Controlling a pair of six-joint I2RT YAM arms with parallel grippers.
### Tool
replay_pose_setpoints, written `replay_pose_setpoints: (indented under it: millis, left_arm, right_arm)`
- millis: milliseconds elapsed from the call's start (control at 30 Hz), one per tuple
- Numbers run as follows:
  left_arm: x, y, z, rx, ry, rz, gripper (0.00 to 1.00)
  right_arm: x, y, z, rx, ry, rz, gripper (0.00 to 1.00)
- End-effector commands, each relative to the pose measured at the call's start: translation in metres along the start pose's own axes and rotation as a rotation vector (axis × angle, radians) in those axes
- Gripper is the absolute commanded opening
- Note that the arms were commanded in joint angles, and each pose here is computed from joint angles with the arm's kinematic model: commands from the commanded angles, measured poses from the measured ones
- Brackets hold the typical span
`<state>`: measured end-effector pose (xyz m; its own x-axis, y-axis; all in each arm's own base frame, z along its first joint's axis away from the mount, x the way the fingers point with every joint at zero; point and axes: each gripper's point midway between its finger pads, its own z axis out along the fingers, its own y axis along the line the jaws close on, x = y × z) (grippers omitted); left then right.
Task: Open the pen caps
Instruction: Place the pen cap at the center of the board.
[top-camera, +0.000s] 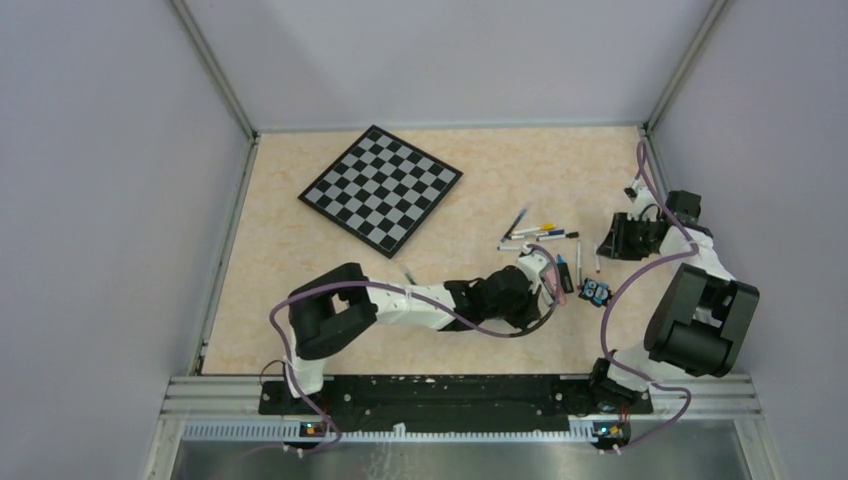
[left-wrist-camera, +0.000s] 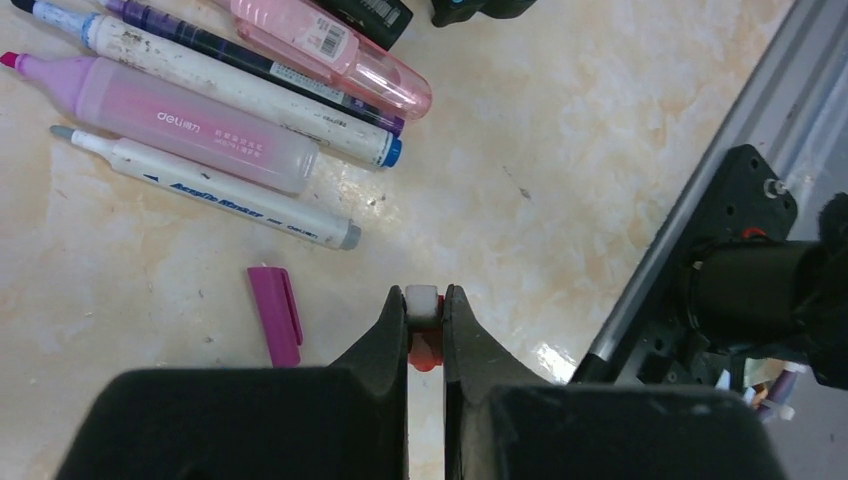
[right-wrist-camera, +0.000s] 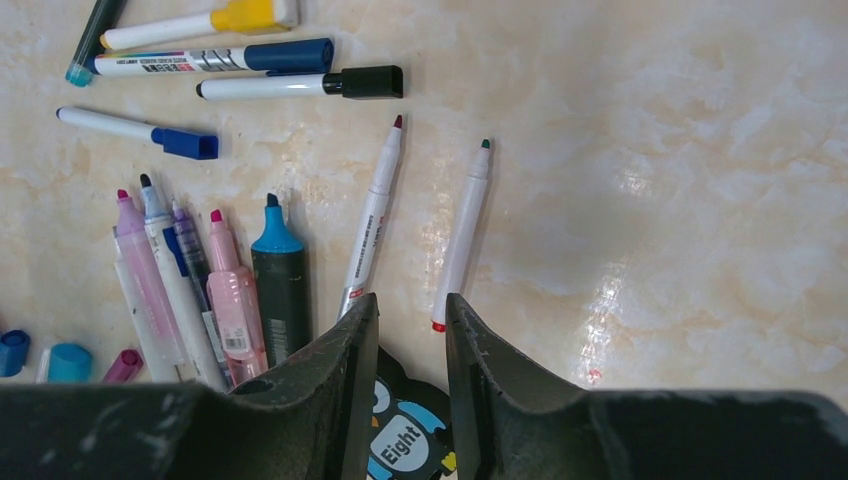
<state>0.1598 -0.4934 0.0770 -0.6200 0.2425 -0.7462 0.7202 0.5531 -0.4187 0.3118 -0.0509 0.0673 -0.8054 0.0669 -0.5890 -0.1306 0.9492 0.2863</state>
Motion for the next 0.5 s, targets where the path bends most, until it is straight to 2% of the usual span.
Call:
replay_pose_setpoints:
  millis: [0, 267, 467]
  left_arm:
    - [0.000, 0.012, 0.009, -0.096, 0.030, 0.028, 0.10]
    - [0.009, 0.026, 0.023, -0.164, 0.069, 0.057, 0.19]
    - [0.000, 0.026, 0.020, -0.174, 0.048, 0.064, 0.28]
  right_arm:
    - [-0.010, 0.003, -0.005, -0.021, -0.032, -0.024, 0.30]
    - [-0.010, 0.005, -0.006, -0.033, -0.036, -0.028, 0.30]
    - [-0.013, 0.008, -0.008, -0.039, -0.048, -0.033, 0.30]
